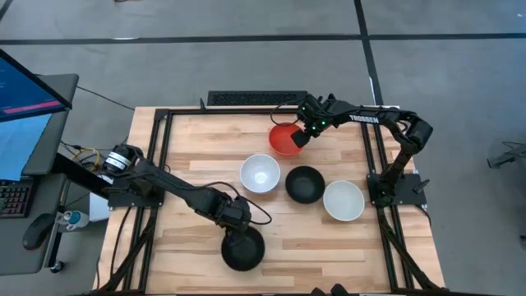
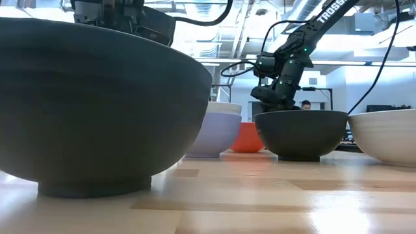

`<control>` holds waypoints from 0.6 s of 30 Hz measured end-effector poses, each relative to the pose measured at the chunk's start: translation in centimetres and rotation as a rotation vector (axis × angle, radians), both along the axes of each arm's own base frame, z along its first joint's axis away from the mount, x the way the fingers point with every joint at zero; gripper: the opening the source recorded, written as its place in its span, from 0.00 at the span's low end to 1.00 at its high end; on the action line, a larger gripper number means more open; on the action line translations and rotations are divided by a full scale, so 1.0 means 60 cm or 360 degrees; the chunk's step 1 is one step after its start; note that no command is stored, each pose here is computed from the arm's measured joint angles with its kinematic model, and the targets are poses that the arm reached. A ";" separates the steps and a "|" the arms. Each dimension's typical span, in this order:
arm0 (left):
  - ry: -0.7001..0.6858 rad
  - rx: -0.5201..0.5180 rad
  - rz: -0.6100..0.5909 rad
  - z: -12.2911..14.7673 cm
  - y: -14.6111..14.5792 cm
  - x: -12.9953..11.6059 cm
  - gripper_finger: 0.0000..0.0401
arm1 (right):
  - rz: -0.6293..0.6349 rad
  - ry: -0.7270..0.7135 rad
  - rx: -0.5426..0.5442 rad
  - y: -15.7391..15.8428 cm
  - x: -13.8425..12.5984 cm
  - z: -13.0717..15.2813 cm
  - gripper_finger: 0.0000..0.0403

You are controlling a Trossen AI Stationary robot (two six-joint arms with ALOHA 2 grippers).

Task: Nest bowls inside each other
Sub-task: Stack the bottom black bowl on top of the stacked white bowl

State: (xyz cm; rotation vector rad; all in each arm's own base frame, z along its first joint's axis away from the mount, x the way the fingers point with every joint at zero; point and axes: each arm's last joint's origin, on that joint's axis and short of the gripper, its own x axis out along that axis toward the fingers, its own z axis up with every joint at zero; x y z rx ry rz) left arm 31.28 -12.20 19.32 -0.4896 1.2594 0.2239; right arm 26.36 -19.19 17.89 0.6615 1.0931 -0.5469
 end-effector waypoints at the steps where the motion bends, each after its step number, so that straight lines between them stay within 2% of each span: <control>1: -0.0002 0.0000 0.0000 0.000 0.000 0.000 0.33 | 0.0000 0.0000 0.0000 0.000 0.000 0.000 0.60; 11: -0.0017 0.0019 -0.0020 -0.015 -0.008 0.009 0.12 | 0.0003 0.0000 -0.0002 0.000 0.000 0.000 0.60; 18: -0.0010 0.0006 -0.0055 -0.036 -0.014 0.019 0.02 | 0.0014 0.0013 0.0004 0.001 -0.001 -0.001 0.60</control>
